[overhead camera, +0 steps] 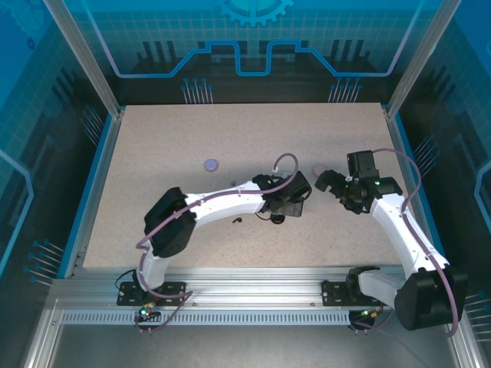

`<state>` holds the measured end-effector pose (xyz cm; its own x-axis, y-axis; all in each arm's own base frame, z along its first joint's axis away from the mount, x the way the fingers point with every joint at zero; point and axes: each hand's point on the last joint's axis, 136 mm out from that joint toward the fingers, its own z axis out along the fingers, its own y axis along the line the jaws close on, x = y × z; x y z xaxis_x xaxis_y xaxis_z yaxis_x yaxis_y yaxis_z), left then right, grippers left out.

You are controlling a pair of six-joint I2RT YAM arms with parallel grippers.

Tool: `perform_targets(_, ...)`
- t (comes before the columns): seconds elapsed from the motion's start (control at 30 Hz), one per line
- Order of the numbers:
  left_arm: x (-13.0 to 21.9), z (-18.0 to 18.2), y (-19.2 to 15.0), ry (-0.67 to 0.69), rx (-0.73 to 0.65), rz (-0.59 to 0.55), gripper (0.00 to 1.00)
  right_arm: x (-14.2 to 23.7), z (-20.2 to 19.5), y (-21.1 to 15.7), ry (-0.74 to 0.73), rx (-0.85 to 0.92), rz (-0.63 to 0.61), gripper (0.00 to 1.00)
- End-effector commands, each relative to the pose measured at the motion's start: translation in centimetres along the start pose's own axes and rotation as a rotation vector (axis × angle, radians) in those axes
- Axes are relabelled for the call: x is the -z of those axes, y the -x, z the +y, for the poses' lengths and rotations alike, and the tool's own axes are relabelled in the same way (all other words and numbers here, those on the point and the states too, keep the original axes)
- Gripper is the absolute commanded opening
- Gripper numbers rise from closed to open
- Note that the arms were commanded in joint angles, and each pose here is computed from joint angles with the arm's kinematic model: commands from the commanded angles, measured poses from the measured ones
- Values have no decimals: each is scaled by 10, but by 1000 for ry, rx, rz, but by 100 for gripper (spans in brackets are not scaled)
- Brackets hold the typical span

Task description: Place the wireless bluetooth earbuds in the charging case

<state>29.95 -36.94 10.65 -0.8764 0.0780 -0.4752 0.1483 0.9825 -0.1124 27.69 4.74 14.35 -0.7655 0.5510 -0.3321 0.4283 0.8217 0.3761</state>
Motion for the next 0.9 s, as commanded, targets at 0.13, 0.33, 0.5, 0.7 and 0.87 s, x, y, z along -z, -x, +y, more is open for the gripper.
perform_targets(0.13,82,43,77,-41,42,-268,99,2,-1,-16,-14,-52,22,100)
perform_targets(0.33,124,98,113,-120,215,-445,99,-16,13,-55,-24,-61,100,100)
perform_targets(0.5,139,144,128,-108,265,-517,99,-29,31,-88,-42,-81,150,100)
perform_targets(0.7,142,176,146,-70,276,-577,99,-46,59,-124,-72,-105,206,100)
perform_targets(0.87,135,200,158,-43,323,-580,99,-65,84,-141,-97,-127,250,100)
